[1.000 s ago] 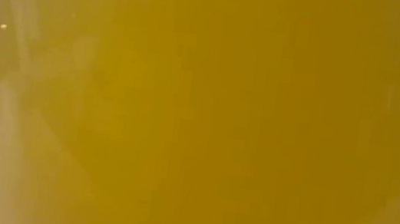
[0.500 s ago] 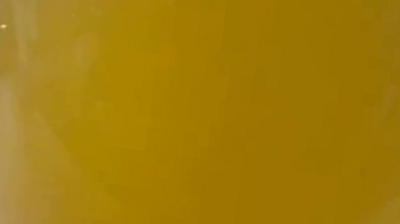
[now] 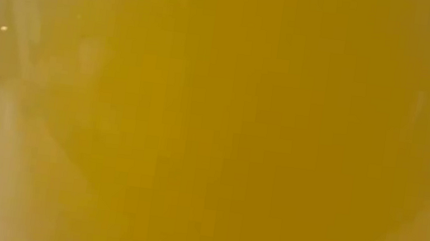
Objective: Pick & Place Food Item
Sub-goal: Put the green noodle pack into the left transparent bin, then put the brown seasoning bottle into the right transparent bin
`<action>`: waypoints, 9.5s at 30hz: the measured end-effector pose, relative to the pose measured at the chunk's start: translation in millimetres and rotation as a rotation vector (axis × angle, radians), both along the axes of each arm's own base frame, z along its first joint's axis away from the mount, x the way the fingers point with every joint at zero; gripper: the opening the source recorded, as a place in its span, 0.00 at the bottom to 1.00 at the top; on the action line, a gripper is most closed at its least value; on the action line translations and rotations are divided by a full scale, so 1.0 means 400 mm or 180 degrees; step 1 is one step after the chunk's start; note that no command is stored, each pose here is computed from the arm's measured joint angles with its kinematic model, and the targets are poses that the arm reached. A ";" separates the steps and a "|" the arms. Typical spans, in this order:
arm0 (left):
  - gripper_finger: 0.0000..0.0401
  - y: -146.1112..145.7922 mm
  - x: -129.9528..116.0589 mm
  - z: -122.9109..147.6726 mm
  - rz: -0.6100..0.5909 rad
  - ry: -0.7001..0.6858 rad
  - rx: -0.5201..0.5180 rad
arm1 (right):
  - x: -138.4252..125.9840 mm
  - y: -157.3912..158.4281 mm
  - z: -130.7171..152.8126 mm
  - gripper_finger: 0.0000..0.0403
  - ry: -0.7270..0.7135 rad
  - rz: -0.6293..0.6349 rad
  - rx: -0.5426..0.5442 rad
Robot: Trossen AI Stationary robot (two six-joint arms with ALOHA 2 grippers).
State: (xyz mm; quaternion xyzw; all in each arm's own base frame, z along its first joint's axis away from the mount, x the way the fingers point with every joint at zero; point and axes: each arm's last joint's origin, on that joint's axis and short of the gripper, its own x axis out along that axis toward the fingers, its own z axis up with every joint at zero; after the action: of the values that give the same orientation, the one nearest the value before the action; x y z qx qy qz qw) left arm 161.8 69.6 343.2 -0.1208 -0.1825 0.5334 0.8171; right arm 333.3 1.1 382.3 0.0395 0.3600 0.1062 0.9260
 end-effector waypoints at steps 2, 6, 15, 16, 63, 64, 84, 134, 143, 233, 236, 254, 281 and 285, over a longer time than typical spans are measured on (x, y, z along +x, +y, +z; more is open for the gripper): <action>0.42 0.008 -0.002 -0.004 0.0119 0.0032 -0.0030 | 0.049 0.018 0.009 0.00 -0.0034 0.0067 -0.0006; 0.42 0.018 -0.006 -0.017 0.0441 0.0244 -0.0124 | 0.147 0.042 0.017 0.00 -0.0040 0.0182 -0.0013; 0.42 0.021 -0.025 -0.076 0.1435 0.1179 -0.0427 | 0.284 0.090 -0.003 0.00 -0.0057 0.0438 0.0166; 0.42 0.021 -0.028 -0.084 0.1497 0.1324 -0.0444 | 0.287 0.094 -0.014 0.00 -0.0020 0.0451 0.0257; 0.42 0.032 -0.026 -0.197 0.1020 0.1474 -0.0713 | 0.587 0.102 -0.371 0.00 -0.0792 0.0379 0.0508; 0.42 0.032 -0.026 -0.197 0.1019 0.1474 -0.0713 | 0.593 0.103 -0.380 0.00 -0.0819 0.0378 0.0517; 0.42 0.032 -0.024 -0.198 0.0927 0.1476 -0.0724 | 0.589 0.129 -0.395 0.00 -0.0763 0.0466 0.0314; 0.48 -0.177 -0.045 -0.114 -0.3498 0.1267 -0.0982 | -0.062 0.004 0.271 0.30 -0.0306 0.1073 0.0670; 0.42 -0.331 -0.039 -0.070 -0.4061 0.2701 -0.2292 | -0.261 0.003 0.376 0.30 -0.0624 0.0569 0.0410; 0.21 -0.435 -0.041 -0.117 -0.3350 0.3422 -0.2148 | -0.342 0.022 0.402 0.30 -0.0685 0.0506 0.0416; 0.16 -0.438 -0.029 -0.137 -0.3390 0.3552 -0.2244 | -0.342 0.022 0.401 0.30 -0.0676 0.0506 0.0416; 0.03 -0.457 0.004 -0.268 -0.3147 0.3740 -0.2458 | -0.346 0.022 0.402 0.30 -0.0646 0.0461 0.0480; 0.22 -0.369 -0.042 0.061 -0.2784 0.0508 -0.0528 | -0.420 0.016 0.396 0.30 -0.0393 0.0058 0.0316; 0.30 -0.338 -0.037 0.148 -0.2154 0.0309 0.0278 | -0.502 0.011 0.430 0.30 -0.0755 -0.0248 0.0288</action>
State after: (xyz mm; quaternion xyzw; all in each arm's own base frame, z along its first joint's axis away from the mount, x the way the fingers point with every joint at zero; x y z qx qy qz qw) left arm 147.0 -65.6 402.5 -0.1138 -0.1156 0.2290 0.9598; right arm 132.5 5.3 554.4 0.0823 0.2410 0.0902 0.9628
